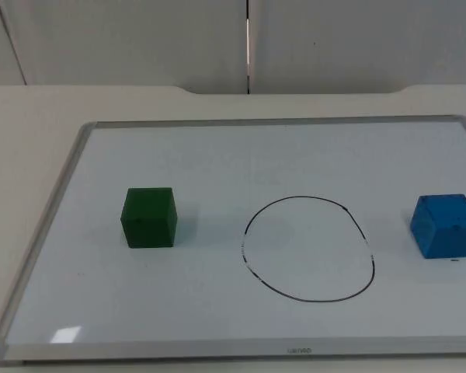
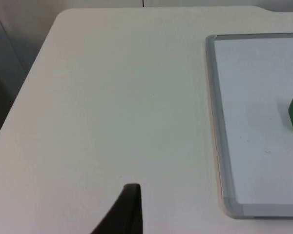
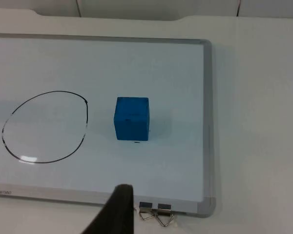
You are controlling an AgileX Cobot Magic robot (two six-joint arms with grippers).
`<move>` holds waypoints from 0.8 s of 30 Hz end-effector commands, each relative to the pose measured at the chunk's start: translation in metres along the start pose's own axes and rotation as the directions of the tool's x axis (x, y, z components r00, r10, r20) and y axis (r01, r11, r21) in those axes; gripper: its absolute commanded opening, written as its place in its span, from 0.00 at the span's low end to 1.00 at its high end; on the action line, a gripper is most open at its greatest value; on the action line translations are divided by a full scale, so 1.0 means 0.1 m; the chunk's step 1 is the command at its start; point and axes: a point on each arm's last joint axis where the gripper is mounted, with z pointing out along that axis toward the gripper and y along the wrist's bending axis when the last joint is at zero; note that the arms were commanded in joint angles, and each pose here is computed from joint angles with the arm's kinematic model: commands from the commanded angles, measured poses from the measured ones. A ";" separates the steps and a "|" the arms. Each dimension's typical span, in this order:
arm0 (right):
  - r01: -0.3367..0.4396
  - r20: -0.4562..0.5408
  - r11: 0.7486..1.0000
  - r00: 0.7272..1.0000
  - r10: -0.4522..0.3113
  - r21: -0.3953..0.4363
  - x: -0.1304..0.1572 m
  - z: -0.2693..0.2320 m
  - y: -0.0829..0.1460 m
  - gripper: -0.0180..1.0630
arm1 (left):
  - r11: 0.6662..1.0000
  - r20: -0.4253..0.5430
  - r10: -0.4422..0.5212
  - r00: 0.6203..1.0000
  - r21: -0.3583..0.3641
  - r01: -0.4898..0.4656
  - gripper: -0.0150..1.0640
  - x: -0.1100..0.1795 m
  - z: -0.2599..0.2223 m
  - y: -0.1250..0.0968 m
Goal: Push the two cubes into the marked area.
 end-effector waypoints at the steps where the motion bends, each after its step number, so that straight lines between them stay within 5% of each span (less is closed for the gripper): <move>1: -0.002 0.001 1.000 1.000 0.002 0.006 0.01 0.01 0.00 0.99 | 1.000 0.009 -0.008 1.000 0.008 0.008 0.96 0.00 0.01 -0.01; 15: 0.000 0.001 1.000 1.000 0.000 0.006 0.01 0.01 0.00 0.99 | 1.000 -0.004 -0.020 1.000 0.024 0.020 0.94 -0.24 0.13 -0.02; 24: 0.000 0.001 1.000 1.000 0.000 0.006 0.01 0.01 0.00 0.99 | 0.980 -0.016 0.004 1.000 0.200 -0.001 0.93 -0.48 0.40 -0.17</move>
